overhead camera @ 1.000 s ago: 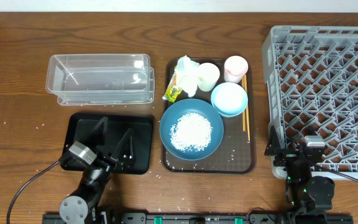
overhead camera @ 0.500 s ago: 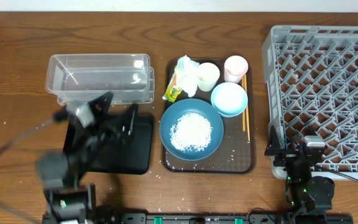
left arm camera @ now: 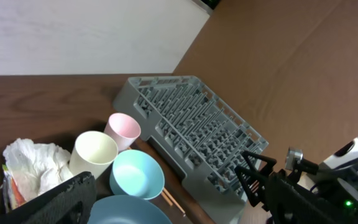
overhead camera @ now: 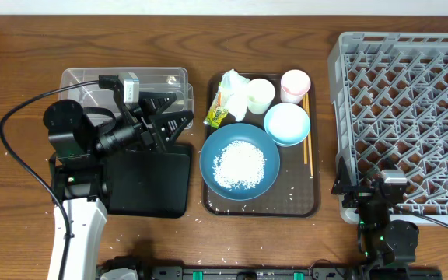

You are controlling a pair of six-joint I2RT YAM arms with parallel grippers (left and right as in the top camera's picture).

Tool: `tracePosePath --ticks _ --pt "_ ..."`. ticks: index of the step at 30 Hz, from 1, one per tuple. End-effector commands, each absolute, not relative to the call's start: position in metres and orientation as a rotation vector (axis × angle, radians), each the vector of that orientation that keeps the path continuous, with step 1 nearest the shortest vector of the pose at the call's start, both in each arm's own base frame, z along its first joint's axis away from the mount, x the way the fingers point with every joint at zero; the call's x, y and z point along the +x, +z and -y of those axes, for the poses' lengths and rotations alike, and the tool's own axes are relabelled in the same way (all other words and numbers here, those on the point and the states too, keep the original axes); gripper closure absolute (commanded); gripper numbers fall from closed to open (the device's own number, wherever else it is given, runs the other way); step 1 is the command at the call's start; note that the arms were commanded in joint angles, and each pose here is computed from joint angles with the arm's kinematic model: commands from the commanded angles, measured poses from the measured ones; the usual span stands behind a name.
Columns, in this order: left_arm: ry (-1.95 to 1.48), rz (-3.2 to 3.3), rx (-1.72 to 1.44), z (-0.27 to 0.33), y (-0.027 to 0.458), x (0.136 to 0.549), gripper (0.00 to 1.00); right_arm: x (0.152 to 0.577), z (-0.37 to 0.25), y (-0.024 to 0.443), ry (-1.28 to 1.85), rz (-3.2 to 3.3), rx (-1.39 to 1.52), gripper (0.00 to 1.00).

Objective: Sort waste into correct bins and load items into the dishwasher rack
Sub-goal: 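Raise the left arm and move it over the blue plate of rice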

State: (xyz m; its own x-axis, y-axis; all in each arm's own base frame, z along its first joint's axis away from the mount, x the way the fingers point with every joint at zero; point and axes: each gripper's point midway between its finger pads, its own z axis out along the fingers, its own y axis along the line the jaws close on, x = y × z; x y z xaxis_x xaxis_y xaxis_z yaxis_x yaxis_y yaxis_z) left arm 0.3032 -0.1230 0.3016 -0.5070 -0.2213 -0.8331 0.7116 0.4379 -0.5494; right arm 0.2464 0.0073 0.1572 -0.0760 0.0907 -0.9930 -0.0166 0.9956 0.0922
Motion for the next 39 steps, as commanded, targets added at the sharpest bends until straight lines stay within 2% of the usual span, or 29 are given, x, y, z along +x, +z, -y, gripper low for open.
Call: tracePosePath --ticks 1,6,9,12,23,29,35,39 --pt "-1.205 -1.719 0.416 0.122 0.320 0.306 0.11 0.246 -0.003 0.157 0.062 -1.643 0.062 0.01" --pt "-1.093 -1.821 0.241 0.106 0.304 0.325 0.11 0.246 -0.003 0.157 0.062 -1.643 0.062 0.01" --pt "-0.824 -1.952 0.002 0.068 0.275 0.349 0.11 0.246 -0.003 0.157 0.062 -1.643 0.062 0.01" --pt "-0.536 -2.047 -0.130 0.030 0.254 0.356 0.11 0.246 -0.003 0.157 0.062 -1.643 0.062 0.01" --pt "-0.418 -2.241 0.066 0.046 0.298 0.317 0.10 0.246 -0.003 0.157 0.062 -1.644 0.062 0.01" --pt "-0.710 -2.223 0.227 0.097 0.308 0.293 0.11 0.246 -0.003 0.157 0.062 -1.644 0.062 0.01" --pt "-0.735 -2.265 0.268 0.117 0.297 0.295 0.10 0.246 -0.003 0.157 0.062 -1.644 0.062 0.01" --pt "-0.473 -2.381 0.170 0.109 0.270 0.303 0.10 0.246 -0.003 0.157 0.062 -1.644 0.062 0.01"
